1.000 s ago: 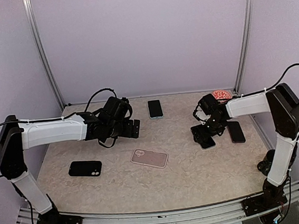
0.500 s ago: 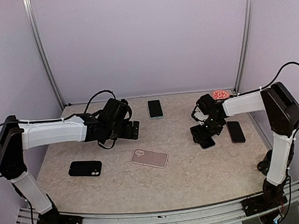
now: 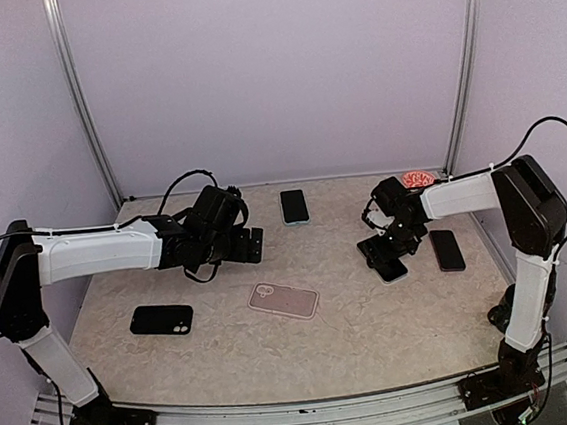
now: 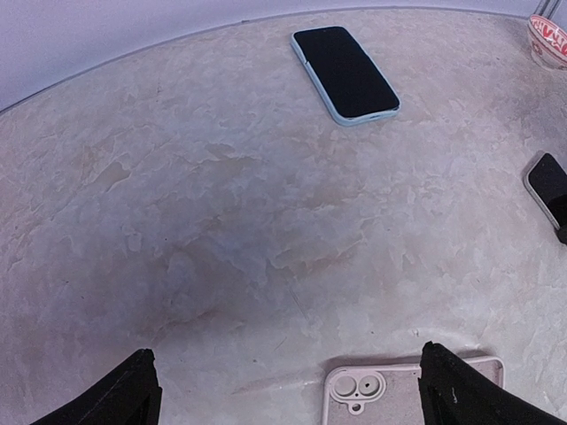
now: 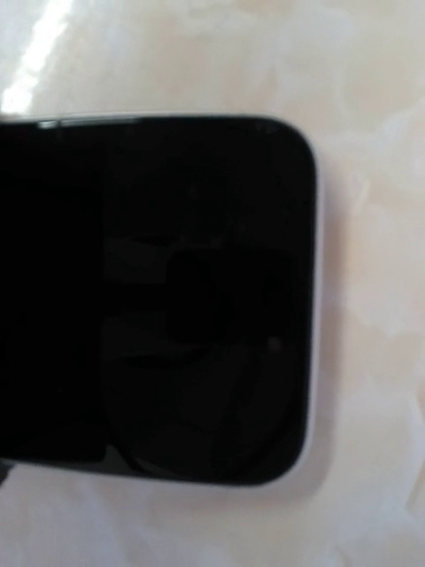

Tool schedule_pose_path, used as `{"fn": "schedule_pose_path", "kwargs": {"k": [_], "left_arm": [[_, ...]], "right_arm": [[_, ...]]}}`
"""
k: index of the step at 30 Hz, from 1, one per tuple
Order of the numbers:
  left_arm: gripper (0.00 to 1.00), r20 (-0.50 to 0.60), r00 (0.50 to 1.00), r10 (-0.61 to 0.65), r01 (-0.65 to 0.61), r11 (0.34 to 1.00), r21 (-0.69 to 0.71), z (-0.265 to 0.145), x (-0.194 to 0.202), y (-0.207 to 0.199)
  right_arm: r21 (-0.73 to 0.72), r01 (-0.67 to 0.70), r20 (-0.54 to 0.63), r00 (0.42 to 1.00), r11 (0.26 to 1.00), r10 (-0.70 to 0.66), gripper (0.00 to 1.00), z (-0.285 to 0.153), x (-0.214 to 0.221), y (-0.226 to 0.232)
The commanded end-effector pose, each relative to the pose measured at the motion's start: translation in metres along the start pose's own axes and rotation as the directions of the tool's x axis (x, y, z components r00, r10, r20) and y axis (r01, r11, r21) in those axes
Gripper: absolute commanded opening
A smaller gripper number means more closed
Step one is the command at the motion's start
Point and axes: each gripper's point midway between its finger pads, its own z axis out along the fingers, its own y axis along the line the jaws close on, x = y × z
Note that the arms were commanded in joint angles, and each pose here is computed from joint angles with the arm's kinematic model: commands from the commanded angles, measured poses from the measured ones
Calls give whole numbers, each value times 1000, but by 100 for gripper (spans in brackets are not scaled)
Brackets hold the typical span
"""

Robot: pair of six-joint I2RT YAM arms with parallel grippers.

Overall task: Put the phone into the phone case
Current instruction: Pick up the phone at the center of the board.

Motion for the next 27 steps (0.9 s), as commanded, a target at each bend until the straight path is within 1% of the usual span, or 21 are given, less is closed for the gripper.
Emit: {"fn": "schedule_pose_path", "kwargs": {"k": [1,9,14,17,27], "left_arm": [[99,37,999,-27,27,1000,-3,-8,-11,6],[99,21,999,-47,46,998,45,-5,-10,-5],[99,-4,998,-59,59,995,85,0,-4,-13],[99,-16,998,-63,64,993,100,3,-1,-17],[99,-67,996,-58,68,985,160,17,14,-33]], "right_arm": [[56,8,-80,997,998,-4,69,12,22,-13],[72,57,-21,998,996,-56,68,1,13,-8],[69,117,64,991,991,-121,68,-15,-3,7],[69,131,115,984,989,-138,68,-26,-13,13],[25,178,208,962,984,-179,67,-40,-23,38]]}}
